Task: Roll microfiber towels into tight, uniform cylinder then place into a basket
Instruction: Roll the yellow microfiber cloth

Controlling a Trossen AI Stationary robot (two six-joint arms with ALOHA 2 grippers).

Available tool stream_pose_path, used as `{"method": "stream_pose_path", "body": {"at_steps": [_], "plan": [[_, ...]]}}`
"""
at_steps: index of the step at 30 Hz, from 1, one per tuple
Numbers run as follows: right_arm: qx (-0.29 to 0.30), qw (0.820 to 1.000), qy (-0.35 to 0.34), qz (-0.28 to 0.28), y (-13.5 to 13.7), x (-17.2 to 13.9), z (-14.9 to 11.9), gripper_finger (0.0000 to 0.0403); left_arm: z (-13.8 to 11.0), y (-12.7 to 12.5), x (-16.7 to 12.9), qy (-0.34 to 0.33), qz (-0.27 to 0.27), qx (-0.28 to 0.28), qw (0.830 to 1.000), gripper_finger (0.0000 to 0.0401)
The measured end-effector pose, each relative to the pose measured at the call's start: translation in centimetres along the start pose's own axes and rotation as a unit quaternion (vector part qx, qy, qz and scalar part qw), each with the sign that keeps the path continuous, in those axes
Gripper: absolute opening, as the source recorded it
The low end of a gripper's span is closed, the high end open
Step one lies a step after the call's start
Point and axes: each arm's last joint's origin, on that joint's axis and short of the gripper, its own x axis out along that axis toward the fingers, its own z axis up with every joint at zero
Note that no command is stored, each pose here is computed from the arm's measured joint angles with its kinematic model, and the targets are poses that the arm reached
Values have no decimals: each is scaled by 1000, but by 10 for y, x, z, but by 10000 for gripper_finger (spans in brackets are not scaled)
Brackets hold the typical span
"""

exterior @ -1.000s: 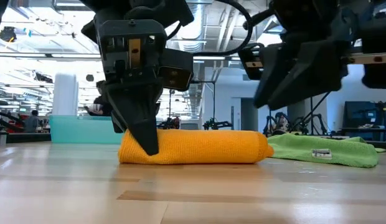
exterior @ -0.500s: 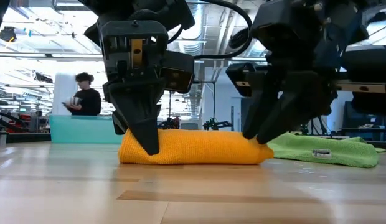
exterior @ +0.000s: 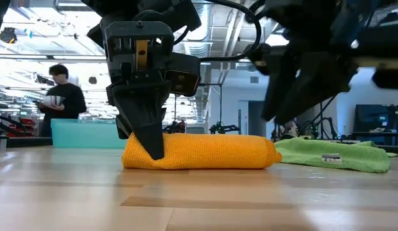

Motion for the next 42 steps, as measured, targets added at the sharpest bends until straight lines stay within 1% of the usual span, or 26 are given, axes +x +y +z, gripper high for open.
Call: {"method": "stream_pose_path", "body": {"at_steps": [2, 4, 8, 11, 14, 17, 23, 26, 32, 38, 42], "plan": [[6, 1000, 1, -1, -2, 5, -1, 116, 0, 0, 0, -1, -1, 0, 1000, 39], [19, 1000, -5, -6, -6, 7, -1, 135, 1, 0, 0, -4, -2, 1, 1000, 39], [23, 1000, -1, -8, -9, 8, -2, 192, 1, 0, 0, -12, 10, 1, 1000, 39], [23, 1000, -5, -5, -9, 7, -2, 230, 1, 0, 0, -12, 10, 5, 1000, 39], [35, 999, -12, 15, -8, 7, -1, 248, 1, 0, 0, -14, 9, 5, 1000, 39], [48, 998, -15, 25, -9, 7, -1, 247, 2, 0, 0, -18, 9, 5, 1000, 39], [61, 996, -60, 40, -14, 12, -3, 233, 4, -1, 0, -31, 5, 3, 999, 39], [67, 996, -49, 40, -15, 15, -10, 228, 5, -1, 1, -35, 7, 1, 999, 39], [102, 994, -26, 41, -17, 20, -25, 226, 8, 3, -1, -49, 20, -2, 999, 39], [108, 993, -26, 39, -17, 20, -25, 225, 15, 7, -2, -66, 19, -6, 998, 39], [124, 991, -13, 37, -21, 20, -28, 212, 17, 9, -3, -74, 18, -4, 997, 39]]}}
